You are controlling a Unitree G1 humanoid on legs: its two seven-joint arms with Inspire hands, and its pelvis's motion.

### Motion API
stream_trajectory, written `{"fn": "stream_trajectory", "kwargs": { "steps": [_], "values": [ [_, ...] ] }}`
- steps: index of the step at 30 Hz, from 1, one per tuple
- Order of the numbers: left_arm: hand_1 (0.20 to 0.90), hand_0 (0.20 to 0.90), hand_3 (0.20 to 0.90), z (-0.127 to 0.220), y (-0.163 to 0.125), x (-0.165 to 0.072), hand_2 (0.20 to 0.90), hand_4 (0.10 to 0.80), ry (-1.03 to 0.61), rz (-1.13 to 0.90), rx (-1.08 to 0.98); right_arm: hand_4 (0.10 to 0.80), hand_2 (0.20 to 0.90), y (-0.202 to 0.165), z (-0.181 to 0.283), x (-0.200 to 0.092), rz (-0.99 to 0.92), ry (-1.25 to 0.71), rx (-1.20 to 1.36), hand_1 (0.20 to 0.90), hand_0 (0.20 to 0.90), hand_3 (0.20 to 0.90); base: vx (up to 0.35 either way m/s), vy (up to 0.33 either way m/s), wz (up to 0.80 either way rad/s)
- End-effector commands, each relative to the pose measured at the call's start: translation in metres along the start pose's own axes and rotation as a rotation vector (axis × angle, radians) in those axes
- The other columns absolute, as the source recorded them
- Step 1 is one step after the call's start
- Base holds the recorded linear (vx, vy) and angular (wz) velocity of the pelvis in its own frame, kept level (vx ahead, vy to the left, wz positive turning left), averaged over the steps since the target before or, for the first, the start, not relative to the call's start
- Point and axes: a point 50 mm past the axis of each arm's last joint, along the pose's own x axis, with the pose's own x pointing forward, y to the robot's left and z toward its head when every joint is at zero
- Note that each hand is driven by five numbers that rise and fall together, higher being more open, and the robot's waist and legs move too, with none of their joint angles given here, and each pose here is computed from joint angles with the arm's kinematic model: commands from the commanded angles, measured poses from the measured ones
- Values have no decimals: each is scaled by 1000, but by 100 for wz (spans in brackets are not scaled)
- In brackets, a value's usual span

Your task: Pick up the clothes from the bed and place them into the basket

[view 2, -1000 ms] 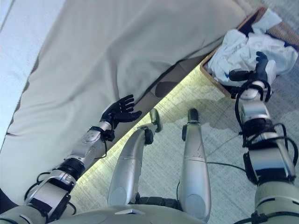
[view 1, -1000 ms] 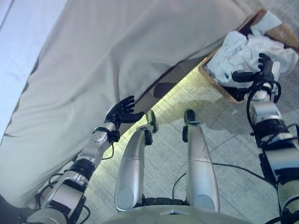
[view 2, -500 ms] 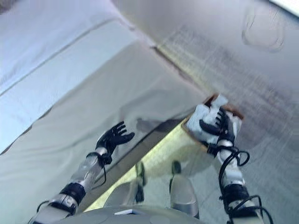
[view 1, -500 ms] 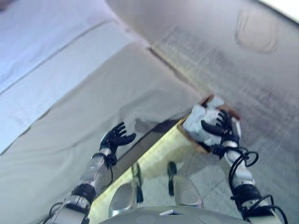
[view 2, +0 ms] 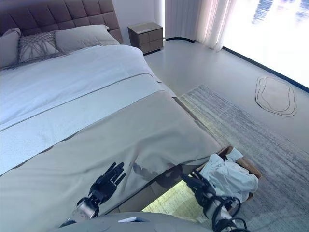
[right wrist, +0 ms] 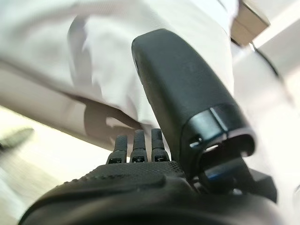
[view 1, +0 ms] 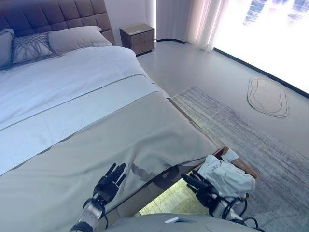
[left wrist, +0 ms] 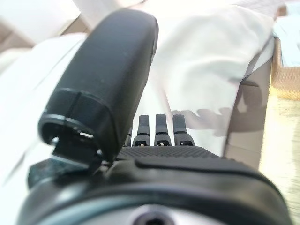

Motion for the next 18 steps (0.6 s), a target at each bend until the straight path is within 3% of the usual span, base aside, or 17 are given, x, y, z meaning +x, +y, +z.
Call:
{"fn": "stream_trajectory", "kwargs": {
  "steps": [1, 12, 14, 16, 18],
  "values": [
    [900, 900, 900, -3, -8, 6, 900, 800, -2, -47, -54, 800, 900, -13, 6, -3, -13, -18, -6, 900, 900, 900, 0, 0, 0],
    [900, 900, 900, -13, 32, -10, 900, 800, 126, 198, 186, 800, 900, -29, 4, -8, -85, 58, -241, 900, 900, 900, 17, -2, 5],
    [900, 900, 900, -11, 32, -9, 900, 800, 142, 216, 295, 800, 900, -29, 6, -8, -86, 59, -297, 900, 900, 900, 0, 0, 0],
    [900, 900, 900, -7, 27, -6, 900, 800, 168, 229, 582, 800, 900, -26, 8, -6, -83, 71, -345, 900, 900, 900, 0, 0, 0],
    [900, 900, 900, -6, 23, -3, 900, 800, 197, 205, 726, 800, 900, -24, 10, -5, -79, 79, -366, 900, 900, 900, -24, 6, 4]
  ]
}}
